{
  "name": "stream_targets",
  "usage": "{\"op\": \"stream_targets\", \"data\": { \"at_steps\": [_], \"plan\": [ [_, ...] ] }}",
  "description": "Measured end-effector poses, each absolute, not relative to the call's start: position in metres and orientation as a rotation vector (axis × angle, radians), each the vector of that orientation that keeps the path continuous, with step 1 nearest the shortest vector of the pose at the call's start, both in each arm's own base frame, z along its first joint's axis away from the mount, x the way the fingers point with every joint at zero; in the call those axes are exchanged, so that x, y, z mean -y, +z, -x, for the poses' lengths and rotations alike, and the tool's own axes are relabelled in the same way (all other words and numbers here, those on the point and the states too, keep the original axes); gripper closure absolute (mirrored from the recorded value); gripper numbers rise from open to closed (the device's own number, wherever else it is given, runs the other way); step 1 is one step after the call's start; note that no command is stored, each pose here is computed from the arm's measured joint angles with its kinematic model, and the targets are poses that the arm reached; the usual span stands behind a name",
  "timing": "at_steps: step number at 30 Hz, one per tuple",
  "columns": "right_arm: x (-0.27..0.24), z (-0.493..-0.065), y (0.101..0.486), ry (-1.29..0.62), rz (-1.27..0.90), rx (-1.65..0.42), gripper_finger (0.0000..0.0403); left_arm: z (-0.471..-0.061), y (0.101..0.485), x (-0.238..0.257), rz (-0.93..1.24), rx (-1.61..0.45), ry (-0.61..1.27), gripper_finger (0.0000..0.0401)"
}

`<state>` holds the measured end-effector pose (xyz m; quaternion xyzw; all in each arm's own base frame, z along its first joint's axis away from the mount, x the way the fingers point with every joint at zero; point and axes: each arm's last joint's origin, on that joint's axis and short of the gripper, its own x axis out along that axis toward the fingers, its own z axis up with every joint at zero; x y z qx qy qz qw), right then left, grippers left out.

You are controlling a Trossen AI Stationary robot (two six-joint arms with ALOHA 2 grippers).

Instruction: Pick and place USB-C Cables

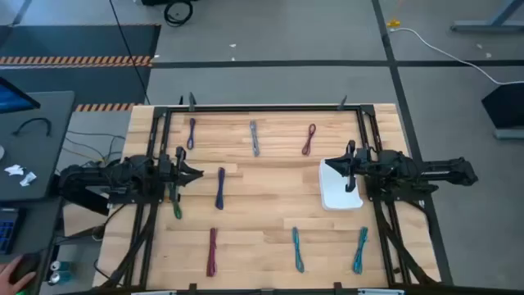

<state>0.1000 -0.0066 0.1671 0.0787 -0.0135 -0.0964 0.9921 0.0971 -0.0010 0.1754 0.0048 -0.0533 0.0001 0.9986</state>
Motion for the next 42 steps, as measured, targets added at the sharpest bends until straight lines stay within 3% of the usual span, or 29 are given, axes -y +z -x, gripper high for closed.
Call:
{"op": "stream_targets", "data": {
  "at_steps": [42],
  "plan": [
    [0.0066, -0.1, 0.1672, -0.194, -0.152, 0.027, 0.038, -0.0971, 0.1755, 0.0011, -0.01, 0.107, 0.0, 0.037]
  ]
}}
